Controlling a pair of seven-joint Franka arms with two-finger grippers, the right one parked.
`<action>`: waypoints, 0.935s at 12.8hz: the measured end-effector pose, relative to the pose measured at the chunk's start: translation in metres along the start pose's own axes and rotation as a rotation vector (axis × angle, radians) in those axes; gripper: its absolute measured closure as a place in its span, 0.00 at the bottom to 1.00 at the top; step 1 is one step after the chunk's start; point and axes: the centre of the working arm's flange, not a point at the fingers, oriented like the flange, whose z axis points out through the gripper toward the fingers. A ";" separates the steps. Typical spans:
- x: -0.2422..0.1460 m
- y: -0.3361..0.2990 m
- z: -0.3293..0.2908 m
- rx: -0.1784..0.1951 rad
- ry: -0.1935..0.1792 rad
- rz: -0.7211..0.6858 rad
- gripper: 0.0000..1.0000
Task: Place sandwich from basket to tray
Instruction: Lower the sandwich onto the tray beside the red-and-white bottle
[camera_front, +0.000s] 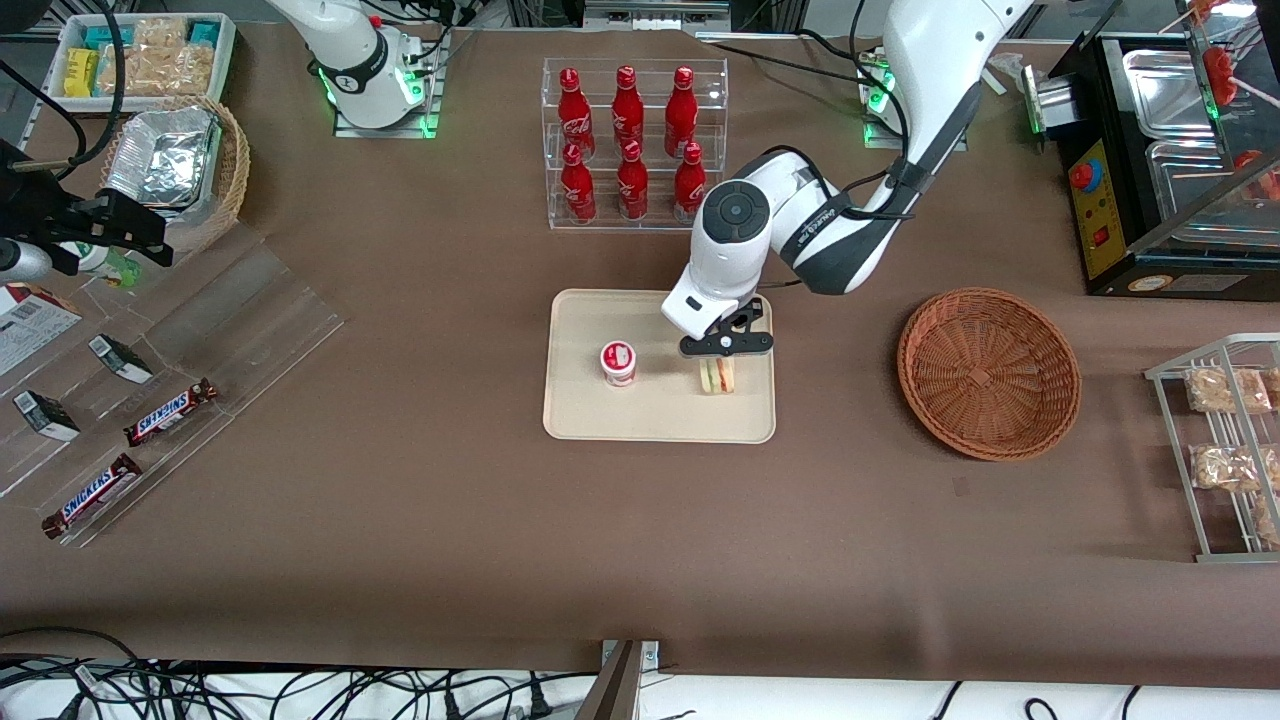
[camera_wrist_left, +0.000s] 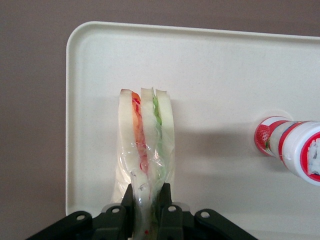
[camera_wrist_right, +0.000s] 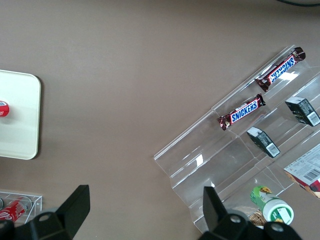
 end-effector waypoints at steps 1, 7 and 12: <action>0.002 0.001 0.004 0.001 0.003 0.003 0.77; 0.012 0.007 0.017 0.011 0.024 -0.002 0.77; 0.009 0.010 0.022 0.014 0.017 0.003 0.77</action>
